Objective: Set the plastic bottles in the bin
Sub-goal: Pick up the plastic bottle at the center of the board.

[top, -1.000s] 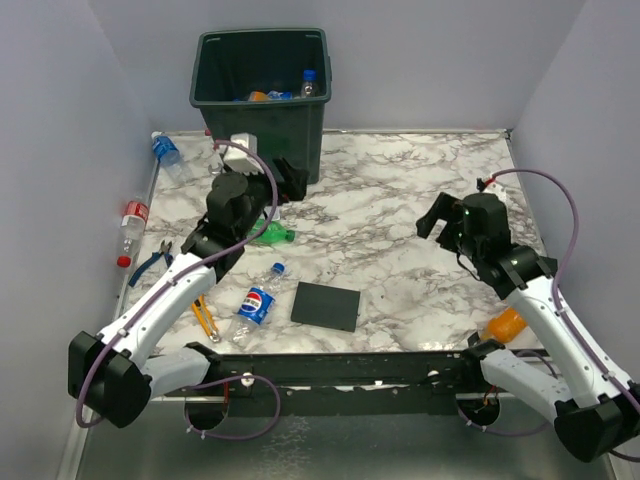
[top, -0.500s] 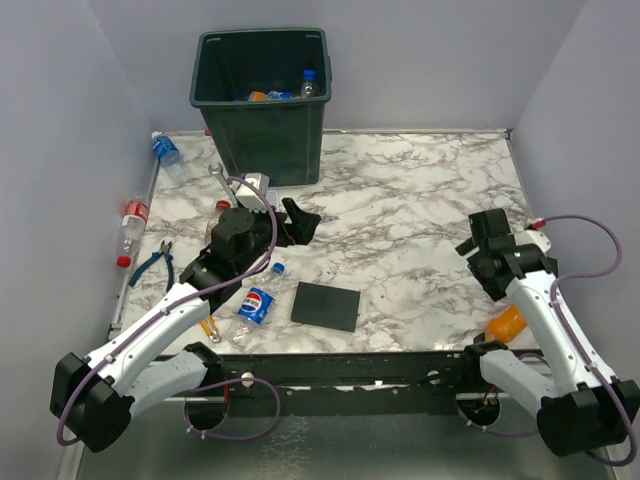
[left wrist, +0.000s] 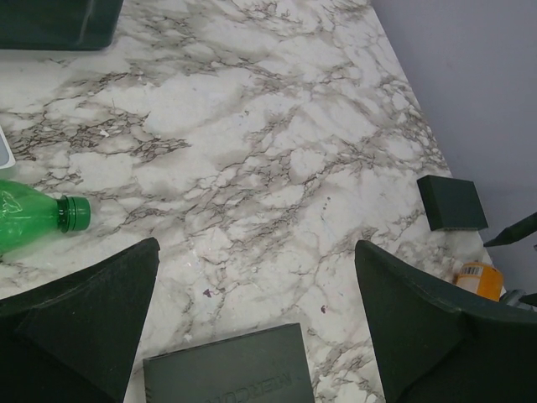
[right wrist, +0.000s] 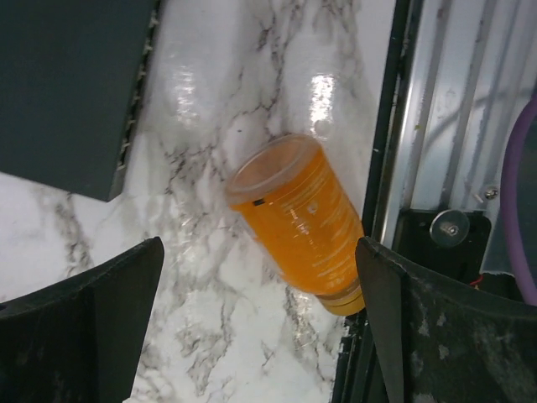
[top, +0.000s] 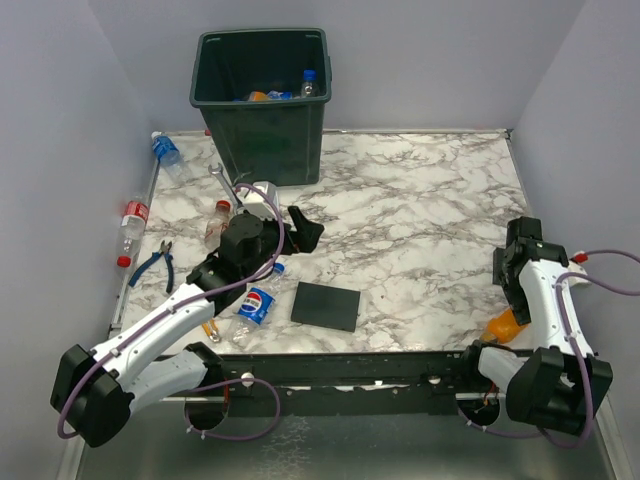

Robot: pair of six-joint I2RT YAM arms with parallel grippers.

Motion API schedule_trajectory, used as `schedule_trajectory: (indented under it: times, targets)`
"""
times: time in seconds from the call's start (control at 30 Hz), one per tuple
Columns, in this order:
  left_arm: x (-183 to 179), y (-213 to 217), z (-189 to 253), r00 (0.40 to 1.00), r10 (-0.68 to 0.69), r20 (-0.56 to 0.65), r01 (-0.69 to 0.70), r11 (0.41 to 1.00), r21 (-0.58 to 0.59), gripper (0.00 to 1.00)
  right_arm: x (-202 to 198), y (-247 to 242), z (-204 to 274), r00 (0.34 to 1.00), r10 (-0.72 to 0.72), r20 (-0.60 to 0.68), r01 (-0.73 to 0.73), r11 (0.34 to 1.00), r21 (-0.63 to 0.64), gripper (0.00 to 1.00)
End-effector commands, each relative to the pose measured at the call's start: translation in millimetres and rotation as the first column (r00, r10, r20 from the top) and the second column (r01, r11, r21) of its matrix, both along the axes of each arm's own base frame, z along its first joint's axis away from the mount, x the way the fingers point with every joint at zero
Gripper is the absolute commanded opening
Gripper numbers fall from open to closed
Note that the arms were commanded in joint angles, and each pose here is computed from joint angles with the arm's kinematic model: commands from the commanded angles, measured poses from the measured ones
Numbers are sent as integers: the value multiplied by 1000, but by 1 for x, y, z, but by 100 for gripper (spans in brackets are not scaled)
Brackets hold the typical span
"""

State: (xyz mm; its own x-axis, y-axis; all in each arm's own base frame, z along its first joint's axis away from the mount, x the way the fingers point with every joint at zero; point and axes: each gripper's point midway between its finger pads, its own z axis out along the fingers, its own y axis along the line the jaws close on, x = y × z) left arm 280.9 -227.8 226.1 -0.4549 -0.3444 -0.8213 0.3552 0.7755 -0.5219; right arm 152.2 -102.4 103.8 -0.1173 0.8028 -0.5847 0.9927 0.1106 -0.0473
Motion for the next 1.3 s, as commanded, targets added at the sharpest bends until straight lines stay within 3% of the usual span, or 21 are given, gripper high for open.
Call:
schedule_trajectory:
  times: [0.0, 0.53, 0.87, 1.03, 1.17, 1.27]
  targets:
    - [1, -2, -7, 1000, 0, -22, 0, 1000, -1, 99, -5, -5, -16, 999, -4, -54, 7, 999, 44, 100]
    - [-3, -9, -13, 998, -37, -50, 36, 999, -7, 99, -11, -4, -53, 987, -51, -152, 67, 992, 103, 100]
    - [-3, -12, -17, 997, -51, -63, 51, 999, -4, 99, -3, 8, -85, 988, 10, -152, 20, 982, 190, 97]
    - [-3, -12, -17, 997, -49, -62, 49, 999, -1, 99, 5, 11, -90, 992, 48, -117, -23, 978, 208, 86]
    - [-4, -11, -17, 997, -48, -61, 48, 999, -2, 99, 14, 12, -86, 994, 87, -65, -71, 974, 216, 68]
    - [-3, -7, -12, 999, -32, -41, 32, 999, -2, 99, 37, 13, -60, 982, 180, 47, -186, 962, 200, 57]
